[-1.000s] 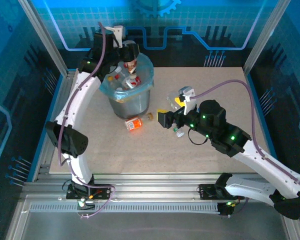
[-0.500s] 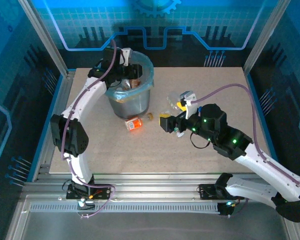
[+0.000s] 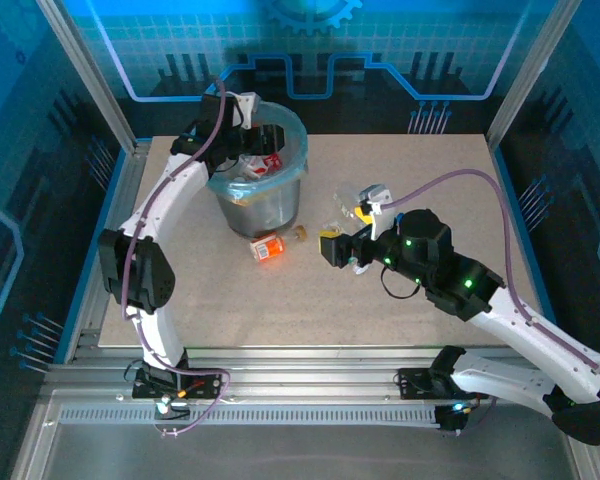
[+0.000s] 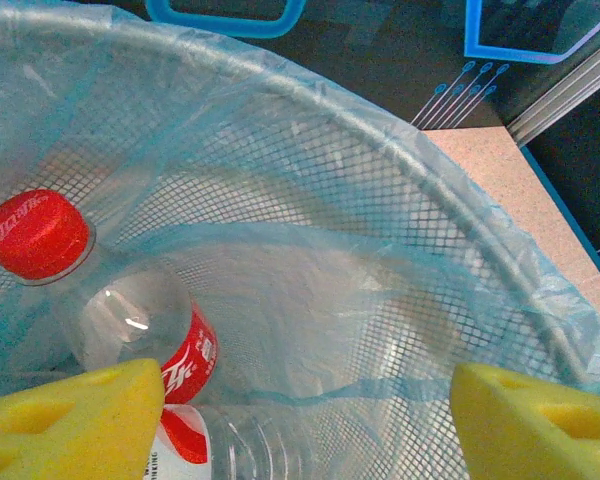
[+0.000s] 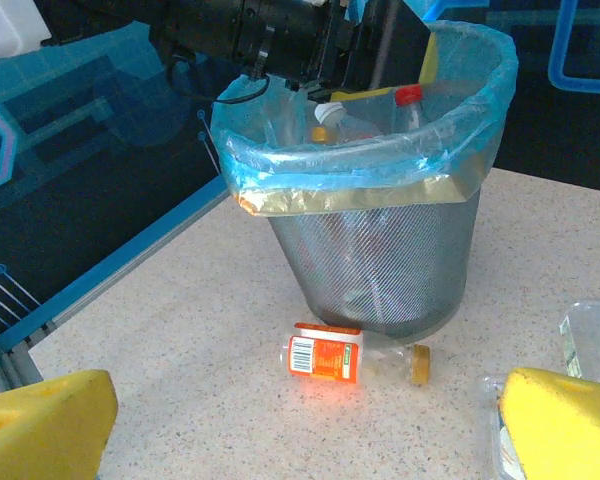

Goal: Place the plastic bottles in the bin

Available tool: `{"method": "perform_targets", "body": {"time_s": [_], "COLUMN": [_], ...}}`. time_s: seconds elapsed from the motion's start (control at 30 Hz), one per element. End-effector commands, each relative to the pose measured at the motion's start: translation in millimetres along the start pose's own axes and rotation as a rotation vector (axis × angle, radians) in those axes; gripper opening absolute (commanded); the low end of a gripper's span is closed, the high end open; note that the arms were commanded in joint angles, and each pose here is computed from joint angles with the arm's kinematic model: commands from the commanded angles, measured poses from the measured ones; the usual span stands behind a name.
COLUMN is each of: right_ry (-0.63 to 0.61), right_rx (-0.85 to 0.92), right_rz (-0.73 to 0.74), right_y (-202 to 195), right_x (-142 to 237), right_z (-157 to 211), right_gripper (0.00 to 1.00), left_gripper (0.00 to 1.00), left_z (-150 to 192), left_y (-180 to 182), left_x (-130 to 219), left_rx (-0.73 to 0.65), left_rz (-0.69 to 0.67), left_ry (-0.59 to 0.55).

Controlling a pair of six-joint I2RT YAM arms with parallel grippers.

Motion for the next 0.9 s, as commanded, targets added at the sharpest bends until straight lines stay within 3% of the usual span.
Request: {"method": "perform_targets", "body": {"time_s": [0.0,0.17,0.33,0.53,0.67,0.87], "right_ry": [-0.009,0.002,0.068,0.278,0.423,0.508], "right_rx": [-0.009,-0.01,0.004,0.104,0.134,0.067], "right_rz": [0.0,0.02,0.201,0.432,0.517,0.521], "right_y": [2.1,0.9,-11.7,-35.7,-54.4,-80.0], "right_x": [1.4,-0.1,-4.8,-26.3,-45.9,-72.4], "right_z": [1.0,1.4,5.7,20.2,34.9,59.7], "right_gripper": [1.0,1.0,1.0,1.0,0.99,0.85], "left_gripper": [0.74,0.71,0.71,0.71,0.71,0.71], "left_z": [-13.0,-21.0,-36.7,-36.7,-17.7,37.6], "left_y": [-8.1,-14.8,-29.8,-48.8,-59.9,-73.8], "left_x": [23.1,34.6,67.6,122.8,155.8,177.8], "left_rx": [-0.016,-0.014,-0.026,-0.049,-0.065,-0.125], "left_rz": [0.041,0.057,0.083,0.102,0.123,0.137], "left_ry": [-0.06,-0.087,-0.167,-0.264,-0.308,-0.258]}}
Point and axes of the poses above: each hand's point on the last joint's axis, 136 mm out from that joint toward the fingers, its own x axis back along the fingers, its own y axis along the line the jaws close on, z = x × y, the point moved 10 cm from there along x, back along the fingers, and after that the axes turned 3 degrees about -x, right-handed, at the moved point
